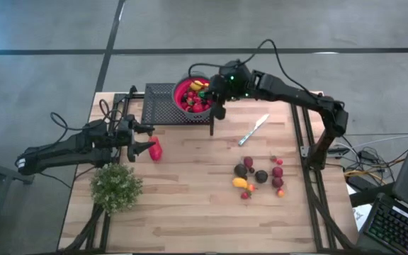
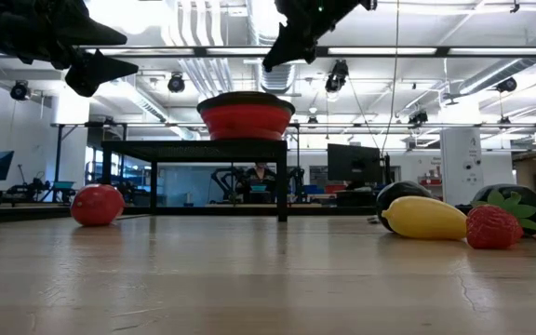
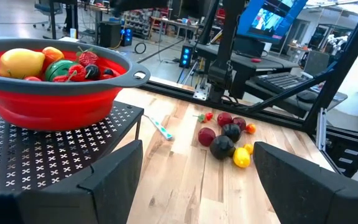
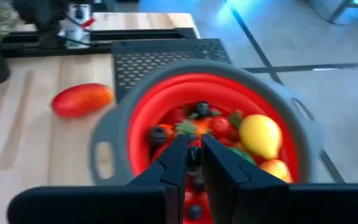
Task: Pick & Place Fruit
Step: Put the blueberry into the red gray strainer bowl on the shelf, then put the black plum into the red gray strainer bowl on the shelf
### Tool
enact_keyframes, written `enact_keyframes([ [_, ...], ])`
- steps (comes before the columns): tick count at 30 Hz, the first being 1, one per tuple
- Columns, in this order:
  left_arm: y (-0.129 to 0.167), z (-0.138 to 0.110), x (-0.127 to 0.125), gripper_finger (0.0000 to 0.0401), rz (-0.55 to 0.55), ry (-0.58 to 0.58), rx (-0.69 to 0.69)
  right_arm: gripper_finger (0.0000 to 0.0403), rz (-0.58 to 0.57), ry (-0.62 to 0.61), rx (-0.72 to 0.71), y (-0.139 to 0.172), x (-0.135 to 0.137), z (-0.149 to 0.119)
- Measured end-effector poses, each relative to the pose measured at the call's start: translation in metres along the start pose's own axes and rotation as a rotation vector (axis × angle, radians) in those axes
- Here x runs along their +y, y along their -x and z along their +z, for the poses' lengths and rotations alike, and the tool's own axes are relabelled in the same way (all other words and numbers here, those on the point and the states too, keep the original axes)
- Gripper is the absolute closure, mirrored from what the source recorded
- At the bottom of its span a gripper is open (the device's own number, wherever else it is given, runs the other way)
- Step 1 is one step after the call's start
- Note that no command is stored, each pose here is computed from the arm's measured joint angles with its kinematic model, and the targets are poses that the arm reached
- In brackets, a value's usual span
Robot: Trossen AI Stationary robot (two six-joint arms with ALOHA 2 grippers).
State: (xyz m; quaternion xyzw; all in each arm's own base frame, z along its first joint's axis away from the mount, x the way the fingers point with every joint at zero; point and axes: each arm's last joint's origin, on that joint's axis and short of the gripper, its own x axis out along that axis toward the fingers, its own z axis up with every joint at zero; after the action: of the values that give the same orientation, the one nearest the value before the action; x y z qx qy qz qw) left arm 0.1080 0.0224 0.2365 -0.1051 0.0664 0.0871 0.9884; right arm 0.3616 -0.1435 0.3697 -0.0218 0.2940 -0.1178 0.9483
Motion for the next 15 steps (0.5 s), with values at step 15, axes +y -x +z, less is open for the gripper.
enact_keyframes([
  [15,0.000,0.000,0.000,0.0089,0.000,0.000,0.000,0.0289,-0.048,0.009,-0.035,-0.008,-0.018,-0.009],
])
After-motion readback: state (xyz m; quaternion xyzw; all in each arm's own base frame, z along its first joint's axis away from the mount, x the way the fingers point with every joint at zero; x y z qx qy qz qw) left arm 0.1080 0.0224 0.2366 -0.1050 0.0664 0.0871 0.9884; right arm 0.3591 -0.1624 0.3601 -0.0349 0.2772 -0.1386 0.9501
